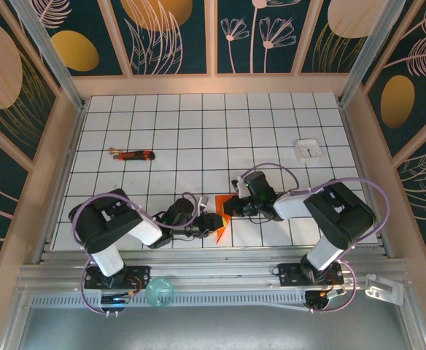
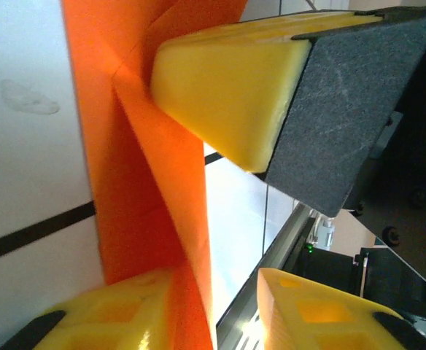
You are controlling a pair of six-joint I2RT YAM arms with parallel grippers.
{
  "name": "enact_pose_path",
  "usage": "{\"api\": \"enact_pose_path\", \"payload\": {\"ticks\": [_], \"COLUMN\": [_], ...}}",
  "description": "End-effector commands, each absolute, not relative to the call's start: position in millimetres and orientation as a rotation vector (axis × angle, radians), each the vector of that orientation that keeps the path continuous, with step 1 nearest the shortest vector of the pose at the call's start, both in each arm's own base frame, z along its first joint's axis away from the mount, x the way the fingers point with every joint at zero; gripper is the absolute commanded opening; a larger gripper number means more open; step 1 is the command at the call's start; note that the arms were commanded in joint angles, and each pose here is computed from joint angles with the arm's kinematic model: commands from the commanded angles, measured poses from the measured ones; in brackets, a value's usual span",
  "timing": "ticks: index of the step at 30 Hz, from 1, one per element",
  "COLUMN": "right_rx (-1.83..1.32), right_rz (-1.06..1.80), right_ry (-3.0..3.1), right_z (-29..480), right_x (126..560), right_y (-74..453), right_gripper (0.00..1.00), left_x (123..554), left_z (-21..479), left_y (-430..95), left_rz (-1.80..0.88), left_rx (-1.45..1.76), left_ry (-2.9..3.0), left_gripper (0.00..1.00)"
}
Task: Fold a paper plane with a square sheet of paper (pick it up from the middle)
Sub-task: Fold the wing for the fifth time at the center of the table.
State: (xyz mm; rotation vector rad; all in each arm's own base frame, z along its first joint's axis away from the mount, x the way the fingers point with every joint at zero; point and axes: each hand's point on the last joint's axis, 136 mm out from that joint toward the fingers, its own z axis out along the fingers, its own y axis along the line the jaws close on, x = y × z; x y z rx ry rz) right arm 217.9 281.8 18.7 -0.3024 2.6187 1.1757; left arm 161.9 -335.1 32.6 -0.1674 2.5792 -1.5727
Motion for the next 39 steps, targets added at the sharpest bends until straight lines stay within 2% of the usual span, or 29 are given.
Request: {"api": "enact_pose_path", "payload": {"ticks": [1,7,18,39], "right_rx": [-0.294,-0.293,-0.266,-0.224], "right_rz": [1.078,1.074,1.089,1.089], "right_ry": [2.719,2.725,2.724,2.737], "right_z": [-7,-9,-9,-14], "right_x": [209,208,209,207], "right_y": [267,266,268,266], "right_gripper": [0.0,0.0,0.0,0.0], "left_x": [149,139,136,125], "left_z": [0,5,15,11], "left_y": [-307,-303,-316,-322], "left_rz": [-1.344,-1.336,-1.427,-1.475], "left_rx": [-0.197,-0.157,-0.104,-0.068], "left_ry": [2.739,2.784,2.776,2.801], "left_gripper": [0.38,0.36,0.19,0.12]}}
